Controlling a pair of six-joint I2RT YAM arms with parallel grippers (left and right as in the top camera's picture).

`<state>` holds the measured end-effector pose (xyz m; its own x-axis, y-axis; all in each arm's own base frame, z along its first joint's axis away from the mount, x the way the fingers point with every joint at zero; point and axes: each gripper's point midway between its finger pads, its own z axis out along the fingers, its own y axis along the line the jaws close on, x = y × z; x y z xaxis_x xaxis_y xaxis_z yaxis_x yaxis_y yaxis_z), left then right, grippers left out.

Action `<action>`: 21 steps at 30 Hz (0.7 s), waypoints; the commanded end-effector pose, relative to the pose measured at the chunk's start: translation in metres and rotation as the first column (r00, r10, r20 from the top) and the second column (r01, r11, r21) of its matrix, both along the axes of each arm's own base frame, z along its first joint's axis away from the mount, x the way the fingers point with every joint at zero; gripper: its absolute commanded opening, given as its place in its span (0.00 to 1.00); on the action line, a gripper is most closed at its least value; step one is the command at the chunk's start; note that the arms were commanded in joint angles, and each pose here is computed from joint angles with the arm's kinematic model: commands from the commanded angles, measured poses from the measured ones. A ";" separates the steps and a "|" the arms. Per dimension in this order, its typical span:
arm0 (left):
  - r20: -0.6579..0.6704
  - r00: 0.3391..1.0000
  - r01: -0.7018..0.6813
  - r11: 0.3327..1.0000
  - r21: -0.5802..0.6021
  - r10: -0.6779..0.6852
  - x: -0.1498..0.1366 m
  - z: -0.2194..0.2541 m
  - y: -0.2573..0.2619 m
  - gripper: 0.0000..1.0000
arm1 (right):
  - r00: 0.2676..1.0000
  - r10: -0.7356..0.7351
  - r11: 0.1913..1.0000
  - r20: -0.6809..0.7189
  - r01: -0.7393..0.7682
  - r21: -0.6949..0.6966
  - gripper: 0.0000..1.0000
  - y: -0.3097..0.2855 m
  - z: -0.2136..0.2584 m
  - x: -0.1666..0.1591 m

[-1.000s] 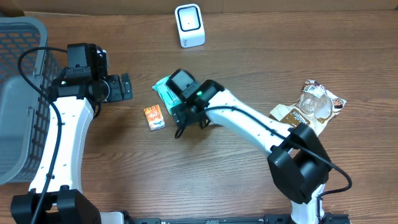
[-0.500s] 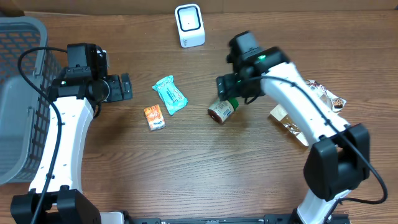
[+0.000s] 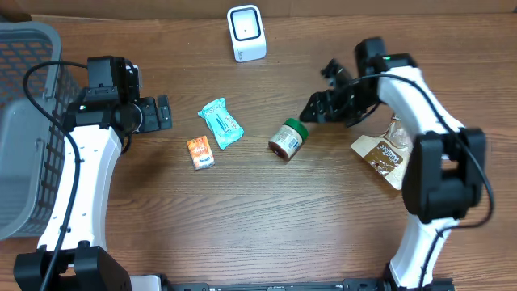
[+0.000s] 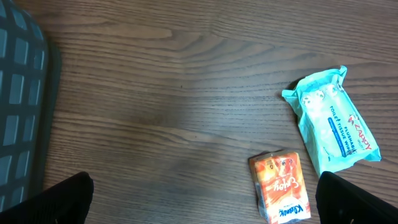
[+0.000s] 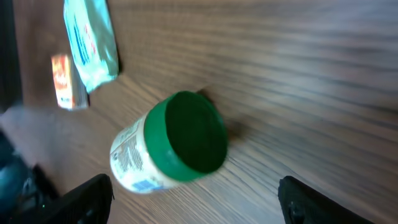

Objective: Scan the item barcode

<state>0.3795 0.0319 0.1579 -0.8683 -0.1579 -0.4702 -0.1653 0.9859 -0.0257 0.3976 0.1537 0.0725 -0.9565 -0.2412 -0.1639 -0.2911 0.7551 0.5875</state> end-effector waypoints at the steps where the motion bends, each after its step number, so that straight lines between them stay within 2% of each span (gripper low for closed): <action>1: -0.011 1.000 0.018 1.000 0.021 -0.018 0.000 -0.003 0.003 1.00 | 0.995 0.103 0.992 0.020 -0.104 0.075 0.82 0.024 0.002 -0.008; 4: -0.011 1.000 0.018 1.000 0.021 -0.018 0.000 -0.003 0.003 1.00 | 0.991 0.133 0.988 -0.007 -0.132 0.075 0.73 0.023 0.000 -0.018; 12: -0.011 1.000 0.018 1.000 0.021 -0.018 0.000 -0.003 0.003 1.00 | 0.986 0.150 0.985 -0.072 -0.142 0.099 0.57 0.024 0.001 -0.033; 21: -0.011 1.000 0.018 1.000 0.021 -0.018 0.000 -0.003 0.003 1.00 | 0.971 0.220 0.970 -0.096 -0.207 0.123 0.55 0.052 0.004 -0.052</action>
